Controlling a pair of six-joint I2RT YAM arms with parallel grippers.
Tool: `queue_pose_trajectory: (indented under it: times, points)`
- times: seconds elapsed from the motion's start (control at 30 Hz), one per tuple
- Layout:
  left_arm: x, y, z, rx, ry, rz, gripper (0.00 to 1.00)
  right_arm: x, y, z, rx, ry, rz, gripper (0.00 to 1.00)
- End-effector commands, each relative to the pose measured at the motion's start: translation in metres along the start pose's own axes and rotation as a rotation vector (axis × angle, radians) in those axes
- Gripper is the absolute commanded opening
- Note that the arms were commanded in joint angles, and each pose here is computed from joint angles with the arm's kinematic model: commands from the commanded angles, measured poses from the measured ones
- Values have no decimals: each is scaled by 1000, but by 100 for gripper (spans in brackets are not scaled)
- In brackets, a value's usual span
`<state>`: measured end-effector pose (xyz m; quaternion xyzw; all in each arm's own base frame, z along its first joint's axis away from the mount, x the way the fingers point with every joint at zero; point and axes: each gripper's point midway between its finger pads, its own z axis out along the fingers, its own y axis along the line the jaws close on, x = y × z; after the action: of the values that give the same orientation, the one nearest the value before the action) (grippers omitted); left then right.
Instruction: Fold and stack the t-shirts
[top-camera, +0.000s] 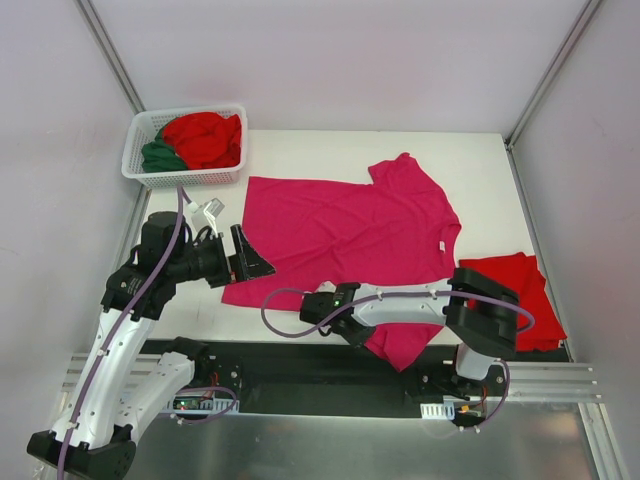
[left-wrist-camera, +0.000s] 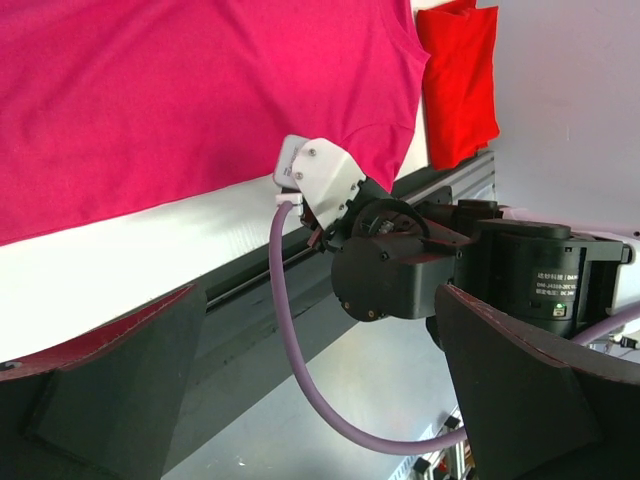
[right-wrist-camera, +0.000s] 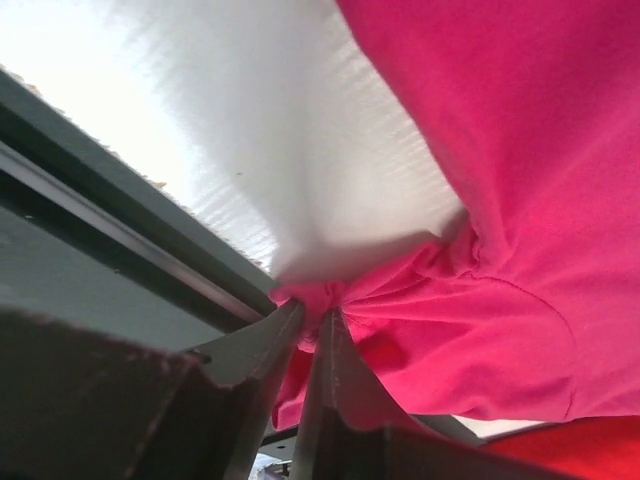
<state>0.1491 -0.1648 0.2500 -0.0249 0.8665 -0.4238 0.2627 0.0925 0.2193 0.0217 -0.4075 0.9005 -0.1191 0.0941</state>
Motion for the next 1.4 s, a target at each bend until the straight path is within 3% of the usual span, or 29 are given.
queue_pose_trajectory:
  times: [0.0, 0.37, 0.9, 1.17, 1.37]
  points:
    - [-4, 0, 0, -10, -15, 0, 99, -8, 11, -20, -96, -19, -15, 17]
    - [1, 7, 2, -22, -12, -13, 99, 2, 22, -23, -165, 27, -37, 34]
    - [1, 5, 1, -15, -13, -10, 99, 6, 8, -9, -88, 33, -55, 31]
    - [0, 3, 1, -13, -8, -7, 99, 1, 7, -8, -103, 30, -44, 11]
    - [0, 3, 1, -12, -12, -8, 99, -9, 12, -17, -127, 20, -40, 2]
